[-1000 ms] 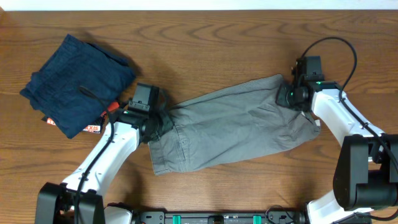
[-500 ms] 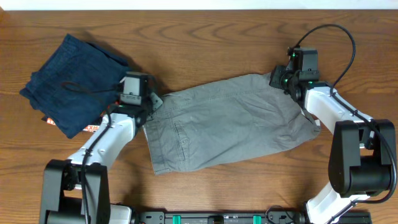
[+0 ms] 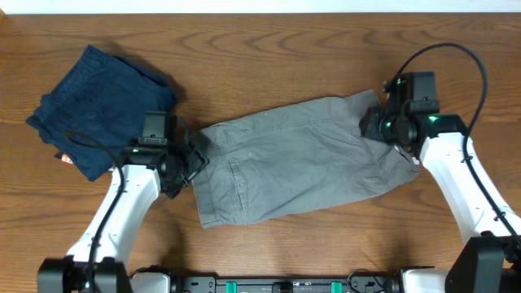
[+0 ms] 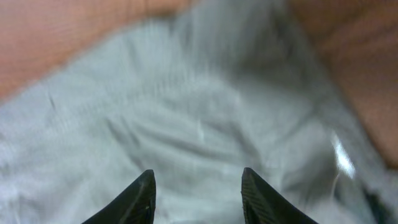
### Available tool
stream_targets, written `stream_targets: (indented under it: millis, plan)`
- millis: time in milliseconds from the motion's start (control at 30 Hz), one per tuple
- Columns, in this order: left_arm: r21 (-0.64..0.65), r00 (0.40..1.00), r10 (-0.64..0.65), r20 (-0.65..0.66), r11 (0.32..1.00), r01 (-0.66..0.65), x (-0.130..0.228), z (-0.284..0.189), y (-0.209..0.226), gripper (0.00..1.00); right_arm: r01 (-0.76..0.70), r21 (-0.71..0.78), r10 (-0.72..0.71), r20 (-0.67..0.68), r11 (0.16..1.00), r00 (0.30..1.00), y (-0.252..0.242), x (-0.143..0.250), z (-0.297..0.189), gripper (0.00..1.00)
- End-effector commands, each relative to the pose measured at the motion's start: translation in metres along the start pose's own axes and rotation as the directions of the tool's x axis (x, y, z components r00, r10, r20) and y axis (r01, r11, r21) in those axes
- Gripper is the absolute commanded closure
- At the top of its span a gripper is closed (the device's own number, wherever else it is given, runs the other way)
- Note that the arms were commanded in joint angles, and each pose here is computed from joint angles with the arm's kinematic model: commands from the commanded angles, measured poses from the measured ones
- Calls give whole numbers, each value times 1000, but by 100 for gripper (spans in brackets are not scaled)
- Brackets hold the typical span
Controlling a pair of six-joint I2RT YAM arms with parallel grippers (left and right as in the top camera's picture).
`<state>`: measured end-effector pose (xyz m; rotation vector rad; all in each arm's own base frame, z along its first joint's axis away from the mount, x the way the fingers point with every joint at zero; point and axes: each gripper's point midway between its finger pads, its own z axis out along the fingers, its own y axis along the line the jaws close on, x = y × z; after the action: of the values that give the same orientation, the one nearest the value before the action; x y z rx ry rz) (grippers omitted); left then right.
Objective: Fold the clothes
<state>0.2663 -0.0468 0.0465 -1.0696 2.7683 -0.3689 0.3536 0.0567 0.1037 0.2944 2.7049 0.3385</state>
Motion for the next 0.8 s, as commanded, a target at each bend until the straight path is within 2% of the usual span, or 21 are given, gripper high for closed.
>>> stream_targets:
  millis: [0, 233, 400, 533, 567, 600, 633, 767]
  plan:
    - [-93, 992, -87, -91, 993, 79, 22, 23, 26, 23, 47, -7, -47, -76, 999, 996, 10, 21, 3, 56]
    - [-132, 970, -117, -215, 987, 90, 43, 53, 29, 27, 135, -74, -144, -143, 988, 979, 41, 47, 4, 57]
    - [-112, 949, -84, -304, 992, 52, 65, 66, 19, 38, 185, -91, -199, -178, 978, 964, 56, 63, 11, 57]
    - [-62, 943, -41, -331, 998, 22, 71, 67, 8, 62, 199, -85, -214, -235, 976, 948, 58, 77, 23, 58]
    - [-46, 943, -27, -331, 999, 12, 70, 66, 6, 75, 199, -81, -213, -256, 977, 943, 57, 81, 26, 58]
    - [-37, 945, -20, -326, 999, 8, 68, 66, 4, 81, 200, -80, -214, -274, 977, 937, 57, 85, 29, 59]
    - [-33, 947, -22, -321, 999, 12, 66, 66, 4, 92, 201, -80, -216, -294, 976, 931, 57, 90, 33, 59]
    - [3, 954, 4, -299, 1000, -3, 48, 57, -4, 94, 202, -108, -228, -352, 973, 908, 63, 105, 42, 64]
